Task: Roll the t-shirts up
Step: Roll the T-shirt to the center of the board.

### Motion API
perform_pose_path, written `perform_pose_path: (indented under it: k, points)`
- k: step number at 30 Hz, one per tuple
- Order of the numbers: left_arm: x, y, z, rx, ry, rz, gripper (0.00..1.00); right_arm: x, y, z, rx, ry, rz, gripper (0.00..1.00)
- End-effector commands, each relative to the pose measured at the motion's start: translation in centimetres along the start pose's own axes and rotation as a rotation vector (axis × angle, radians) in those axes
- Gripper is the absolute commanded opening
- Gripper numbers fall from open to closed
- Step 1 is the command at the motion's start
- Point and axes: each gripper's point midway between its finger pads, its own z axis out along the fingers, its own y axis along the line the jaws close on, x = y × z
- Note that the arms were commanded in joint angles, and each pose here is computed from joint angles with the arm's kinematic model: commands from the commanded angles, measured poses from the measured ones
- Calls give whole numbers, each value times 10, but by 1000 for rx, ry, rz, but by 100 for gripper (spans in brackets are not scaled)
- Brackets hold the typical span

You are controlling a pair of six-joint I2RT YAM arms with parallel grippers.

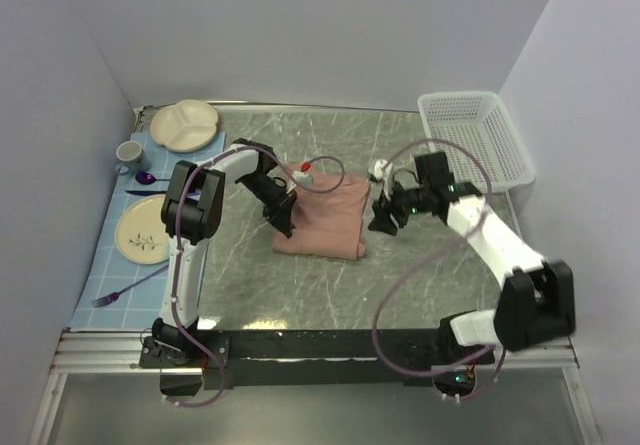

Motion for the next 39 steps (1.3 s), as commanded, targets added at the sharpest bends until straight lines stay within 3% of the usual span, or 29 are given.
perform_pose_path:
  k: [1, 2, 3, 4, 9, 19, 29, 39]
  points:
    - [4, 32, -1, -72, 28, 73, 18, 4, 5, 12, 195, -53, -324, 64]
    - [4, 32, -1, -71, 28, 71, 18, 20, 19, 15, 208, -54, -413, 69]
    - [5, 32, -1, -71, 32, 69, 18, 7, 24, 22, 257, -89, -527, 71]
    - [4, 31, -2, -72, 33, 70, 18, 24, 32, 30, 256, -72, -561, 72]
    - [7, 32, -1, -88, 39, 73, 19, 20, 47, 46, 258, -99, -780, 70]
    - [5, 33, 1, -87, 24, 59, 19, 21, 49, 72, 189, -52, -880, 68]
    - [4, 36, 0, -81, 39, 39, 19, 19, 74, 65, 124, -120, -991, 66]
    - [2, 36, 1, -77, 35, 31, 20, 57, 60, 89, 64, 73, -921, 63]
